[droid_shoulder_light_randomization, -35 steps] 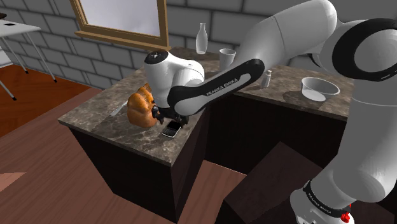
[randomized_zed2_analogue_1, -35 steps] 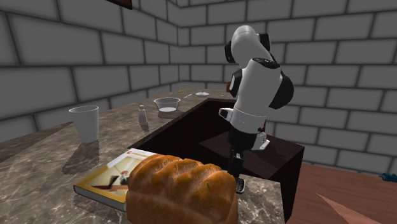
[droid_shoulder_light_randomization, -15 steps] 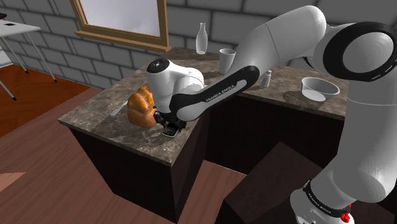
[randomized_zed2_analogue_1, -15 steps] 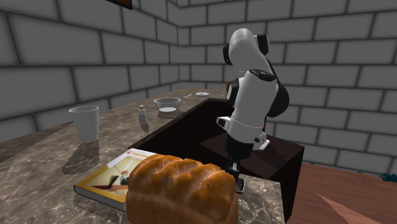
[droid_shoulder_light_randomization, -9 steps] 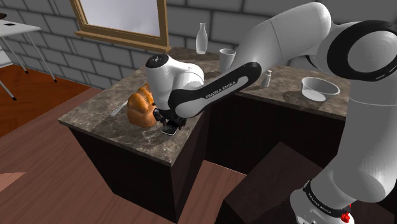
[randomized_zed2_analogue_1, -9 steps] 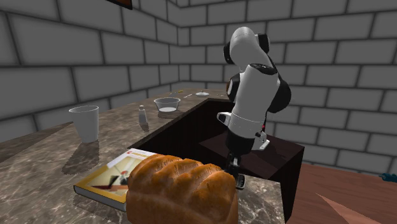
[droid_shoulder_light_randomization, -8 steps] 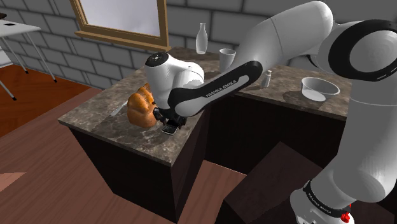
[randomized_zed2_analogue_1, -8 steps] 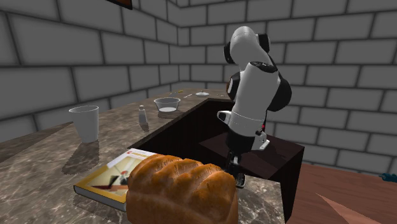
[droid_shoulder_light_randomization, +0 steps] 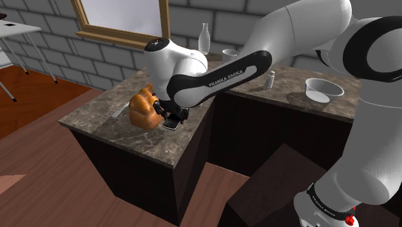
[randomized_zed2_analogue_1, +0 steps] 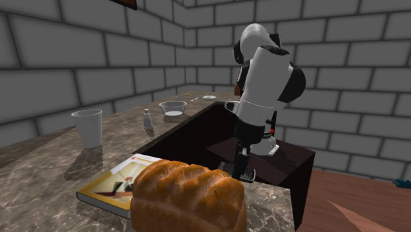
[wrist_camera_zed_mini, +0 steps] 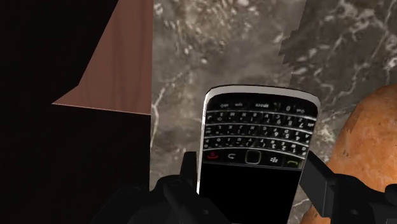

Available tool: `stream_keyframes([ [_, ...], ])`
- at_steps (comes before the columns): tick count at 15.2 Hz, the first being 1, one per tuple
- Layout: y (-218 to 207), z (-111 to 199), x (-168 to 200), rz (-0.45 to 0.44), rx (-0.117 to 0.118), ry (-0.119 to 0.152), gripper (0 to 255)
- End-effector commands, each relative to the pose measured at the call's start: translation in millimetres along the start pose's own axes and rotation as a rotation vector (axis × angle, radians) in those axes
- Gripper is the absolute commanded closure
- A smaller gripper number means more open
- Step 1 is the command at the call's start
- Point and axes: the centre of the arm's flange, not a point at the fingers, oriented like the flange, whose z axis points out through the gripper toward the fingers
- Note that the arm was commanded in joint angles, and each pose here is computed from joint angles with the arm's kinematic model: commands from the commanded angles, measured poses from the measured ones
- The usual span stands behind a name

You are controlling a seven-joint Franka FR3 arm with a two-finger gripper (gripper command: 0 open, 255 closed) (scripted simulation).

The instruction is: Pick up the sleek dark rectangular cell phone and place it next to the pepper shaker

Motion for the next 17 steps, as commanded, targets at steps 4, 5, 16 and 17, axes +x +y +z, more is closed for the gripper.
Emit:
stream_keyframes([
  [4, 1.6, -27.1, 6.2, 0.000, 0.000, 0.000, 255],
  [5, 1.6, -32.3, 7.4, 0.000, 0.000, 0.000, 255],
  [16, 1.9, -89.0, 19.7, 0.000, 0.000, 0.000, 255],
  [17, 1.9, -94.2, 20.8, 0.000, 0.000, 0.000, 255],
])
